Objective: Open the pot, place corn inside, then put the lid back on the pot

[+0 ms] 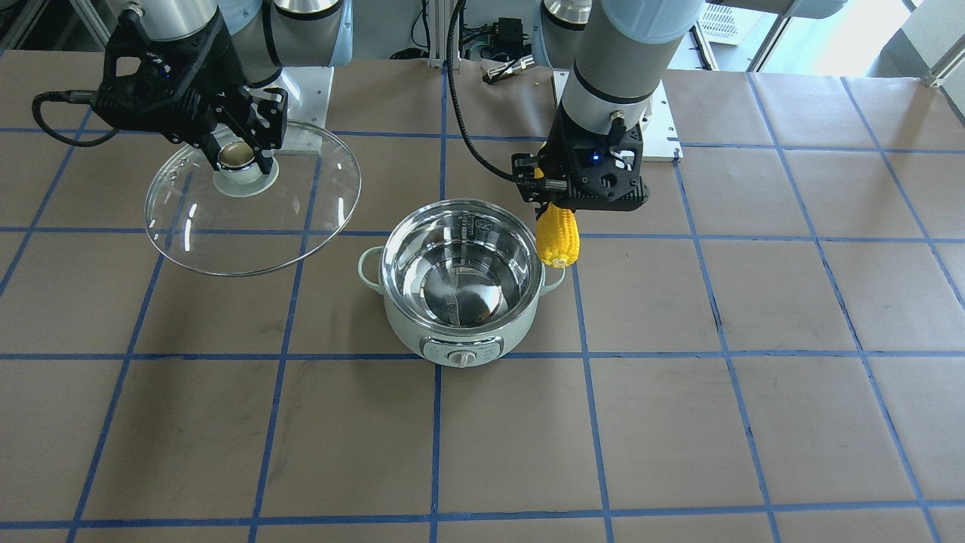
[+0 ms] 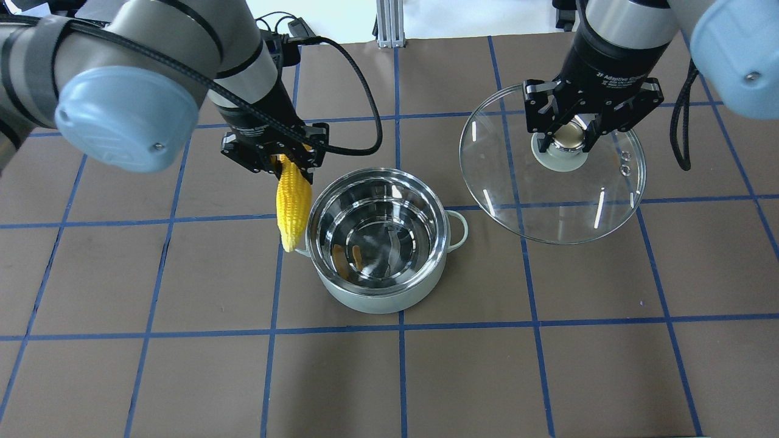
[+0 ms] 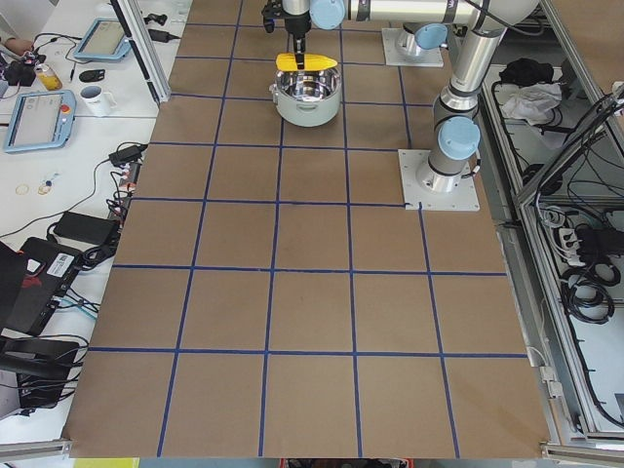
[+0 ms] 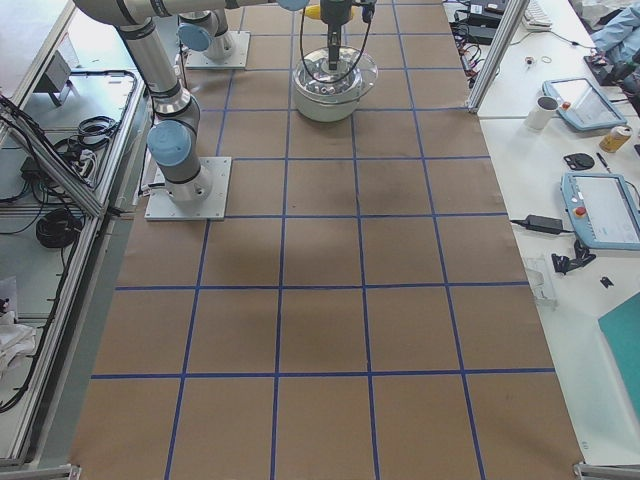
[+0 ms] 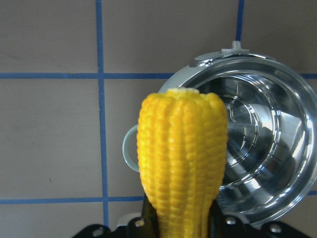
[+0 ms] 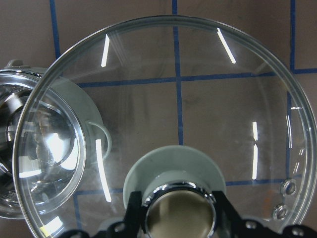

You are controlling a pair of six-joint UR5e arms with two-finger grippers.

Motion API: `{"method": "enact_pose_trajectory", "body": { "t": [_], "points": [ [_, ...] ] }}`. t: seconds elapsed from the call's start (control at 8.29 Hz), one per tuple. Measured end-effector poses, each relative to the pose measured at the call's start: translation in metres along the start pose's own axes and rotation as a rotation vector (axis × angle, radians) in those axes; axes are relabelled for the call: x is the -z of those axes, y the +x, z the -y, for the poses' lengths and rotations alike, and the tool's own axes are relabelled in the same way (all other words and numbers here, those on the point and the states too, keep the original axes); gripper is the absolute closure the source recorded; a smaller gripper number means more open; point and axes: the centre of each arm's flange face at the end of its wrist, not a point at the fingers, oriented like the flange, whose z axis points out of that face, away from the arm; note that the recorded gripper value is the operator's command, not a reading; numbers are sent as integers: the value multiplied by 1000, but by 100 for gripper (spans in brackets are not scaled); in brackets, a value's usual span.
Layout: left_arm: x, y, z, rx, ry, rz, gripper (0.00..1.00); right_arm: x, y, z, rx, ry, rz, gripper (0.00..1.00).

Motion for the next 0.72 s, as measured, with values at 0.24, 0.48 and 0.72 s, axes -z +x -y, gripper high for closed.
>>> {"method": "enact_pose_trajectory", "body": {
  "t": [0.24,0.48,0.72],
  "points": [
    [-24,45,-2,-13,4,0,100,-1,2,-1,3,-11,2,69],
    [-63,84,4,-44,-8,7,100,-1,2,-1,3,-15,-1,69],
    [-98,102,13,-69,-28,17,100,-1,3,-1,3,-16,-2,69]
  ]
}}
